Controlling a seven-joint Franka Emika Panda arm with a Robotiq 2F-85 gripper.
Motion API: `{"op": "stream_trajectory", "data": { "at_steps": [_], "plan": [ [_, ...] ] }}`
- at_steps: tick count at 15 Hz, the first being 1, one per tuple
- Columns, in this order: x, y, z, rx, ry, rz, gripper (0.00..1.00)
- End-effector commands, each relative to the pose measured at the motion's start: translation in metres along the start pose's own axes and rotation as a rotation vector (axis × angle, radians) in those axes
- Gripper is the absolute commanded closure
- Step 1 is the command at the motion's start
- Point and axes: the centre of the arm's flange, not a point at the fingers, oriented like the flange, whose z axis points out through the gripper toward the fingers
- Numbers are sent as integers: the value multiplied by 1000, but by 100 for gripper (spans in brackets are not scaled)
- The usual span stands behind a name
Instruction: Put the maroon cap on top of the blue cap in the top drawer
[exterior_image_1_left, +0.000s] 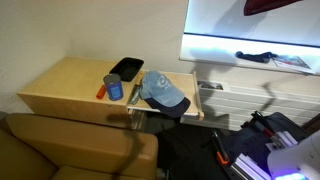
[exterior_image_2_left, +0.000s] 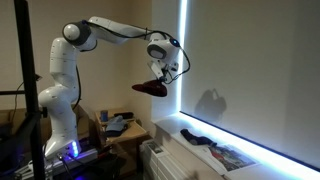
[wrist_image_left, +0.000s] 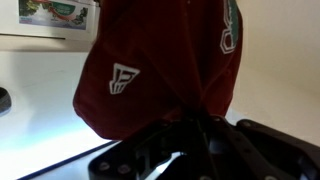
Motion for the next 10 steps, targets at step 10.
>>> {"op": "stream_trajectory", "data": {
  "at_steps": [10],
  "plan": [
    [-95,-183,226,311,-455,-409,99]
  ]
}}
